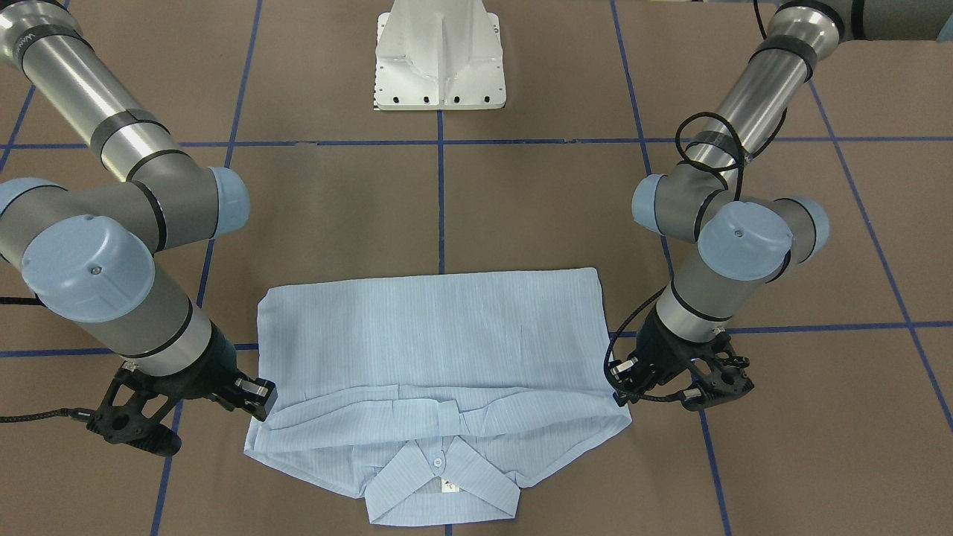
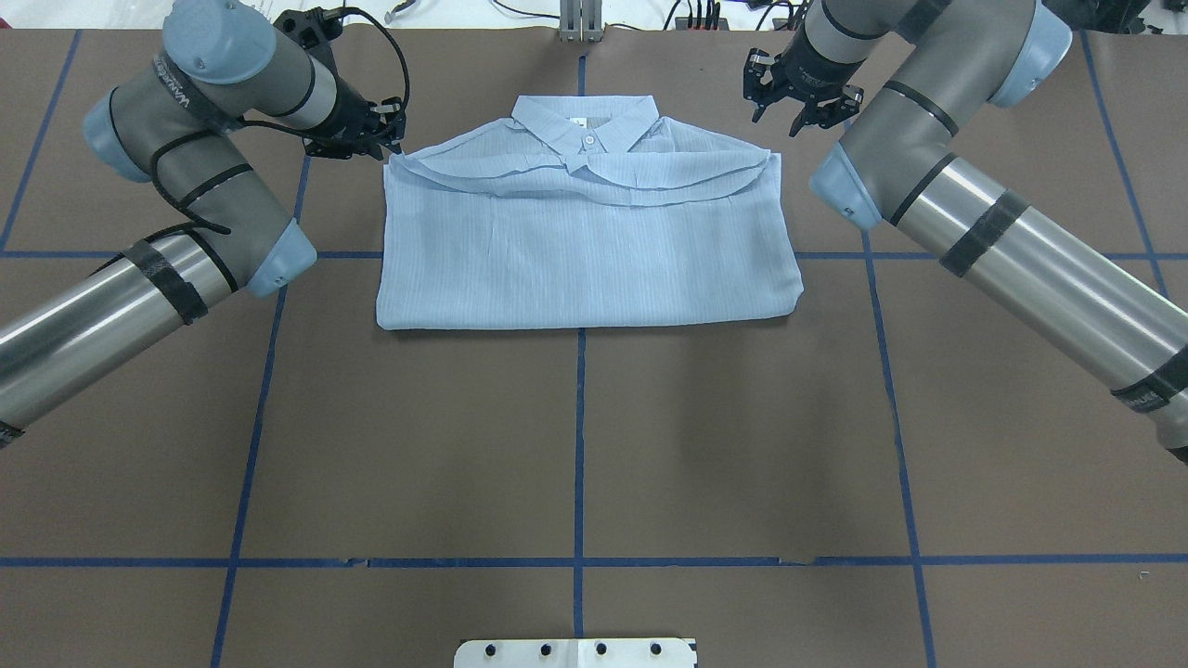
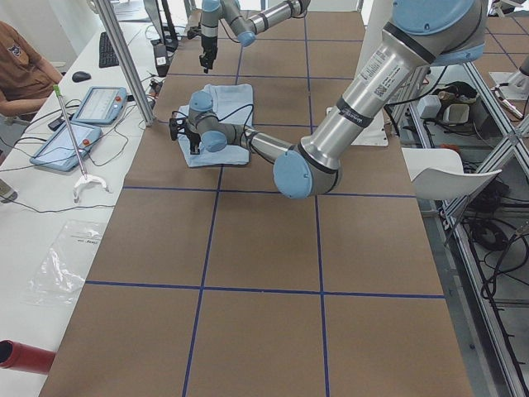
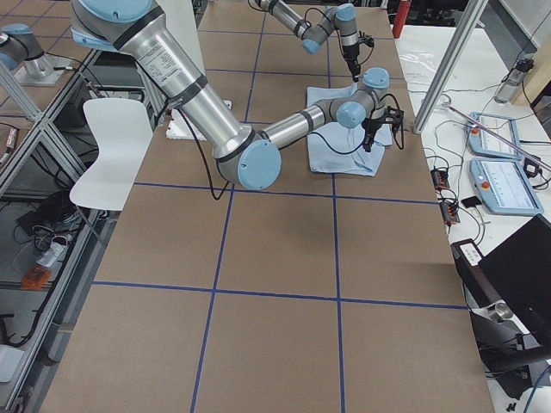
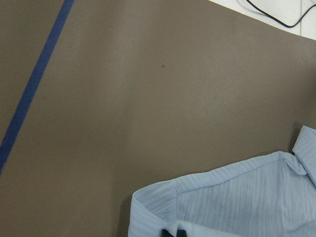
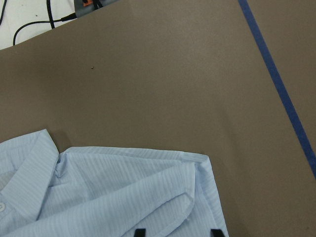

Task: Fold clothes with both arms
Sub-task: 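Move the right gripper down to the folded shirt's side edge and grasp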

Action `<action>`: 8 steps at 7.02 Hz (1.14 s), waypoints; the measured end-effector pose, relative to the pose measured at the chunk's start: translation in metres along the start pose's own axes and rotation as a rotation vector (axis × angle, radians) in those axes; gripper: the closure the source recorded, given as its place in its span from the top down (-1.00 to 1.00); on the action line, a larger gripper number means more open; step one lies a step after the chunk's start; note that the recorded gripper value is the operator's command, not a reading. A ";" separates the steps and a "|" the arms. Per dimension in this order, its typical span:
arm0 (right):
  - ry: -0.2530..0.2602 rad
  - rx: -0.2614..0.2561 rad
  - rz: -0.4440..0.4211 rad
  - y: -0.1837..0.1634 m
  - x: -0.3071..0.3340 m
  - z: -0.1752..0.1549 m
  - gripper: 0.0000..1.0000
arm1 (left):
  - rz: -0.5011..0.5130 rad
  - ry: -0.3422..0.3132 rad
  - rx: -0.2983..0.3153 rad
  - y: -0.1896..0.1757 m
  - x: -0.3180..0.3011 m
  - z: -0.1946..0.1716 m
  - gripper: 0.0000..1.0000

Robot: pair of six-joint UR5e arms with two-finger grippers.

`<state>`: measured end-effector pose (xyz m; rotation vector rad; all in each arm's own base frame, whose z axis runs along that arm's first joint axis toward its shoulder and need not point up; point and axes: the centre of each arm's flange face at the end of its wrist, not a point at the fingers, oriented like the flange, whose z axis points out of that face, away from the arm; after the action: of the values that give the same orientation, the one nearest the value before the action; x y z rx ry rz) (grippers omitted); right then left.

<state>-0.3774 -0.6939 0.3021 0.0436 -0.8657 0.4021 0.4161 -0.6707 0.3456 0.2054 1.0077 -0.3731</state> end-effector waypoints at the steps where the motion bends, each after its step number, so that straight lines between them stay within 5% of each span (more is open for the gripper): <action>1: 0.001 0.004 -0.014 0.000 0.001 0.000 1.00 | 0.001 0.004 -0.001 0.003 -0.007 -0.005 0.97; 3: 0.005 -0.012 -0.036 0.020 0.020 0.010 1.00 | 0.005 0.016 0.004 0.011 -0.013 -0.024 0.97; 5: 0.010 -0.062 -0.087 0.081 0.047 0.032 0.96 | 0.005 0.017 0.006 0.019 -0.012 -0.043 0.97; 8: 0.046 -0.120 -0.127 0.135 0.070 0.064 0.58 | 0.006 0.019 0.008 0.021 -0.010 -0.048 0.97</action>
<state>-0.4323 -0.5589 0.3795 -0.0213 -0.8356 0.2305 0.3814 -0.6332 0.3290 0.2195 1.0244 -0.3707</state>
